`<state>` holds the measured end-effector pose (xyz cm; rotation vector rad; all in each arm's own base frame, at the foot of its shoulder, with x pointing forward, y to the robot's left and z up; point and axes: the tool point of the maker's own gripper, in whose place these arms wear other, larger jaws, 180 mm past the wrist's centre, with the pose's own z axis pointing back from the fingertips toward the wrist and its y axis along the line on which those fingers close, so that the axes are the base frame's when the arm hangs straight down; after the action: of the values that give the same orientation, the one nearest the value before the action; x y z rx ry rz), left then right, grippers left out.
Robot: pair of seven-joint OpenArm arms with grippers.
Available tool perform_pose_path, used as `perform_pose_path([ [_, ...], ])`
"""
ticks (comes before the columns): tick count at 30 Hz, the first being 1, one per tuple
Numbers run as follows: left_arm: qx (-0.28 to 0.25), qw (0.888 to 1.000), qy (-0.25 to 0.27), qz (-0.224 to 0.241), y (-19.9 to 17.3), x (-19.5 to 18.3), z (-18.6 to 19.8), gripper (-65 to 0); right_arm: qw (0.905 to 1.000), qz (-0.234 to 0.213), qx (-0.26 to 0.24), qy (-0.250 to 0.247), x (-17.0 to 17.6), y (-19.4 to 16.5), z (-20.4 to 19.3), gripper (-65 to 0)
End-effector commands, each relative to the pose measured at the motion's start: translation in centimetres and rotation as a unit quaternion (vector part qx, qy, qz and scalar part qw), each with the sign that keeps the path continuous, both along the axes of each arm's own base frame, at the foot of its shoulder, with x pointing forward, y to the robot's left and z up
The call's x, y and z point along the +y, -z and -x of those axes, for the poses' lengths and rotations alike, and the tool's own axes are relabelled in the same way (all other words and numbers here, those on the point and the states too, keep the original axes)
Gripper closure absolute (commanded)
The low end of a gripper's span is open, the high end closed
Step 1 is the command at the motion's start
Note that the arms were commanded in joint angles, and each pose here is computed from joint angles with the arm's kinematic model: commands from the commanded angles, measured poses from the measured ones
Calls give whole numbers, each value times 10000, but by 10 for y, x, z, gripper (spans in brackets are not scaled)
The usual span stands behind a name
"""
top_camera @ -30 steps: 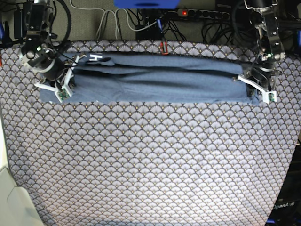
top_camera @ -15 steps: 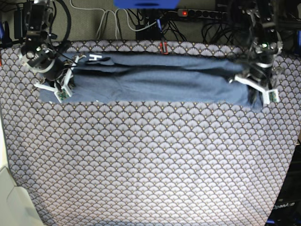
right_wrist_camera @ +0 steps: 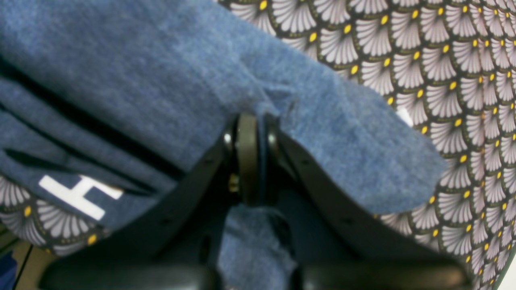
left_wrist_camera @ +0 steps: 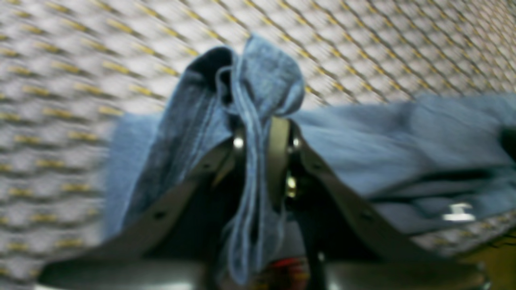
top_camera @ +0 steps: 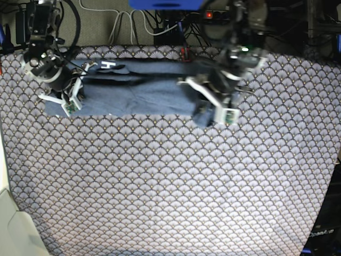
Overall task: Fold the T-shirt properly
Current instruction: 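Fold the strip end with the left gripper toward the right gripper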
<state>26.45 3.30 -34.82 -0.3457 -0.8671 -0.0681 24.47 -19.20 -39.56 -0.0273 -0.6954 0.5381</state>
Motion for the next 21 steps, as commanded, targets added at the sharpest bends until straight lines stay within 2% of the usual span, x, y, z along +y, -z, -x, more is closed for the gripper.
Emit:
perform_pose_path([
  [1,-253,9995,9,176,-14,-11,-11,-3,9998,13,-187,-13,-1,-9,-7,0],
  [7,13,9990,325,300,-1,-53,-12,-3,9998,16,-173,-11,-2,-9,-6,0],
  [17,161,9987,378,311,7,-56,-9,-7,9999,20,-166,-9,-2,-9,-6,0],
  [19,161,9986,390,329,6,-57,-7,-37,9999,20,-166,-9,-2,-9,-6,0],
  [21,167,9979,520,356,5,-66,-3,-101,9999,27,-166,-12,-2,-9,-6,0],
])
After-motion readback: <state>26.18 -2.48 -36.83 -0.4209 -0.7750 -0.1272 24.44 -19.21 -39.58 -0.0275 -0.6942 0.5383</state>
